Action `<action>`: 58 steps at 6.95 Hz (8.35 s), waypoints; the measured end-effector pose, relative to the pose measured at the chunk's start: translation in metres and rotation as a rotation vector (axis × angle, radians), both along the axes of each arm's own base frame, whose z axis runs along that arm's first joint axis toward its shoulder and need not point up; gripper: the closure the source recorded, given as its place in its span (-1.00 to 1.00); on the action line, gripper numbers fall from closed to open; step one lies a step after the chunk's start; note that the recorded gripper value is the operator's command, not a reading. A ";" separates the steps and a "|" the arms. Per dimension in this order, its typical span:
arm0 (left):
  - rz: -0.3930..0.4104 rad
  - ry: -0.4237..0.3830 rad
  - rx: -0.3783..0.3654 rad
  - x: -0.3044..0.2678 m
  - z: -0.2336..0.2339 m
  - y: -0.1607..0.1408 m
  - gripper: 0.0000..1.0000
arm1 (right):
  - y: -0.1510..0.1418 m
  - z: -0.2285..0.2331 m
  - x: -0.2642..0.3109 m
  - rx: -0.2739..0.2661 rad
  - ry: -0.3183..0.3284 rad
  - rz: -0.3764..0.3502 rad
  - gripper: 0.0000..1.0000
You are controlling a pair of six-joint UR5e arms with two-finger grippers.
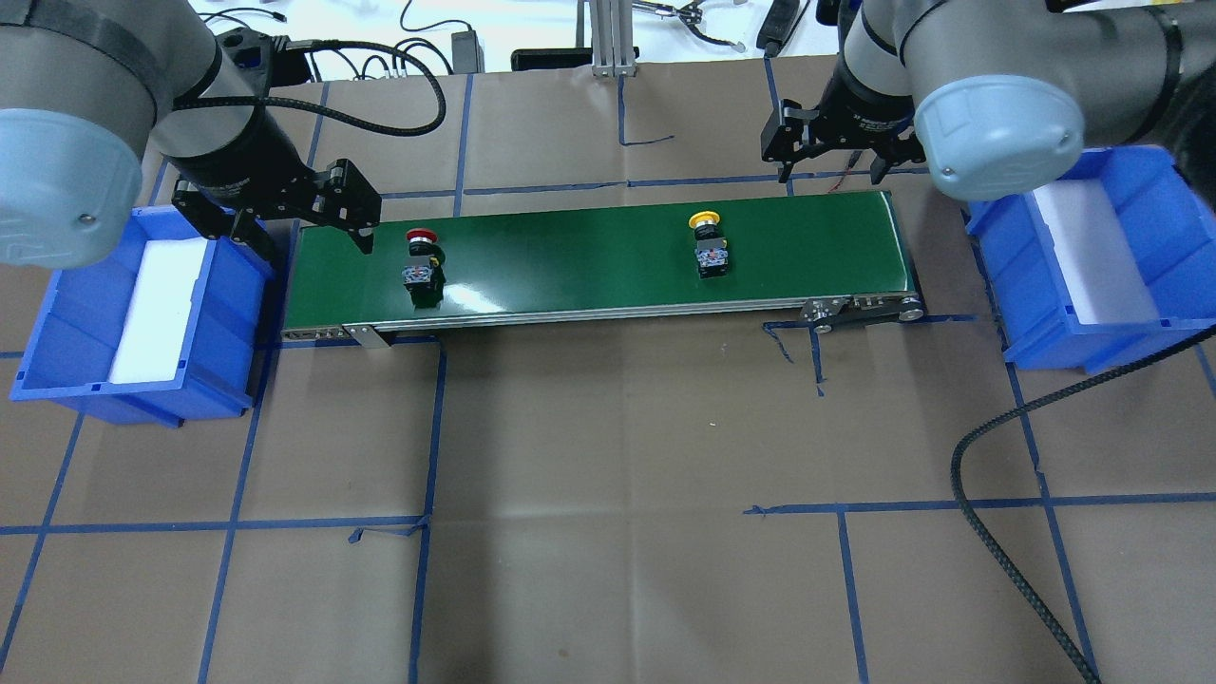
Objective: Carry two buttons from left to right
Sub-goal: 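Lower the right gripper onto the yellow button at the belt's far end, then carry the yellow button with the right gripper into the empty blue bin, then release the yellow button in the bin and raise the right gripper, then move the right gripper to the red button on the belt and grasp it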
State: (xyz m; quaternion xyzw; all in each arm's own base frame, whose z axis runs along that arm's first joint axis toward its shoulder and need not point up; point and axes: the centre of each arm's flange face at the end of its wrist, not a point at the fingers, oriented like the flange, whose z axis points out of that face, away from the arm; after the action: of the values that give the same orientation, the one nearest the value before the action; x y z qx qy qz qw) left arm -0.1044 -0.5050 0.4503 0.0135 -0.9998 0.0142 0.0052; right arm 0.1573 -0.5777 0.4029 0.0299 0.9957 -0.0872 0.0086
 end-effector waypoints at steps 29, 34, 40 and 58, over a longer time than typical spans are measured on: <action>-0.008 0.000 -0.013 0.000 0.006 0.004 -0.99 | 0.002 -0.141 -0.378 0.111 -0.018 0.008 0.94; -0.006 0.002 -0.013 -0.001 0.006 0.004 -0.99 | 0.015 -0.175 -0.366 0.161 -0.046 0.010 -0.86; -0.003 0.003 -0.013 -0.001 0.006 0.004 -0.99 | -0.009 -0.069 -0.371 0.004 -0.028 0.002 -0.98; -0.005 0.002 -0.016 -0.001 0.007 0.004 -0.99 | -0.058 0.021 -0.027 0.037 0.115 0.060 -0.97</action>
State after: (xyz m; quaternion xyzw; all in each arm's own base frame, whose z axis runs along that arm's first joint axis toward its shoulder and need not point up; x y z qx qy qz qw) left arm -0.1050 -0.5006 0.4572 0.0112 -0.9997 0.0221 0.0065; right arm 0.1305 -0.6359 0.4243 -0.0047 0.9965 -0.0698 -0.0463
